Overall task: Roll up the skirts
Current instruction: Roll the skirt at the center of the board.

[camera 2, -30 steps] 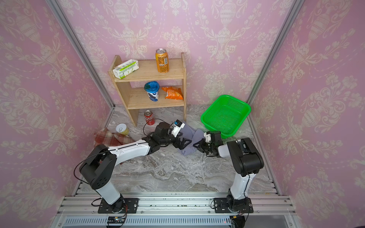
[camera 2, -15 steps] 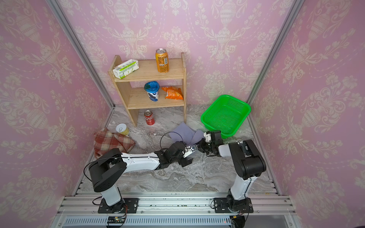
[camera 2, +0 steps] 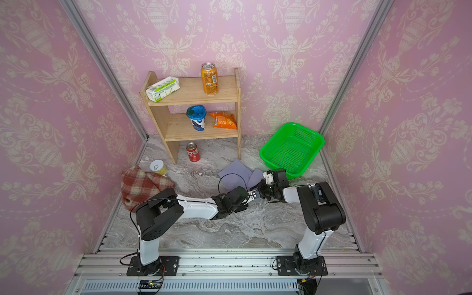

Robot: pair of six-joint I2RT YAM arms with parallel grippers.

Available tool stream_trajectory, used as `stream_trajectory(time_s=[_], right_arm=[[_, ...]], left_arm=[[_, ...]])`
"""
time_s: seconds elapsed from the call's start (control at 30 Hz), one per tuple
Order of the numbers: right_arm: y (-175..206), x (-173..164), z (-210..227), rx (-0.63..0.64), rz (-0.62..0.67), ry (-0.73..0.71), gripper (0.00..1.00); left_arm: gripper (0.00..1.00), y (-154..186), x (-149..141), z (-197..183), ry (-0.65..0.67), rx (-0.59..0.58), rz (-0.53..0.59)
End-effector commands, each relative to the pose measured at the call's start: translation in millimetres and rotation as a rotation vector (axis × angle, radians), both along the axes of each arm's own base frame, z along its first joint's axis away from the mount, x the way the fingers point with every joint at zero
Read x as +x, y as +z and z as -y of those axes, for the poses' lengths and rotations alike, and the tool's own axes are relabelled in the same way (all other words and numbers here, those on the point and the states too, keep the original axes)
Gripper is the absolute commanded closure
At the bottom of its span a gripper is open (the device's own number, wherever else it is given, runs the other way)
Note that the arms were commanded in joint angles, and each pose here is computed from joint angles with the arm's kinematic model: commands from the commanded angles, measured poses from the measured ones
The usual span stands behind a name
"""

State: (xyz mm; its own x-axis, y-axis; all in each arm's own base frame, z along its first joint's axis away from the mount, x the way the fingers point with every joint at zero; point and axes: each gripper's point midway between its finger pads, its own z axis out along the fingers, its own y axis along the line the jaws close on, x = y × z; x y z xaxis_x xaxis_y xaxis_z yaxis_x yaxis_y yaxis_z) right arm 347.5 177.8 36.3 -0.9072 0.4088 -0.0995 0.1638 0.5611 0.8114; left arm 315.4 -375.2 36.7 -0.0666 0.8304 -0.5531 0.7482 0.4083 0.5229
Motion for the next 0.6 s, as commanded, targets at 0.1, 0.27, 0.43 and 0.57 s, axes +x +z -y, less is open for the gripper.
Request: stream_trajectory(time_s=[0.1, 0.27, 0.43, 0.57], right_arm=[[19.9, 1.4, -2.0, 0.024, 0.051, 0.031, 0.83], [22.7, 1.0, 5.7, 0.031, 0.062, 0.012, 0.35], [17.7, -4.2, 24.5, 0.024, 0.063, -0.062, 0.00], [19.7, -8.6, 26.8, 0.020, 0.076, -0.056, 0.00]], left_arm=[[0.88, -5.8, 4.5, 0.9, 0.011, 0.051, 0.002], [0.91, -5.4, -1.7, 4.0, 0.025, -0.041, -0.094], [0.90, 8.5, -4.9, 8.9, 0.045, -0.204, -0.239], [0.90, 27.2, -2.5, 14.0, 0.067, -0.397, -0.388]])
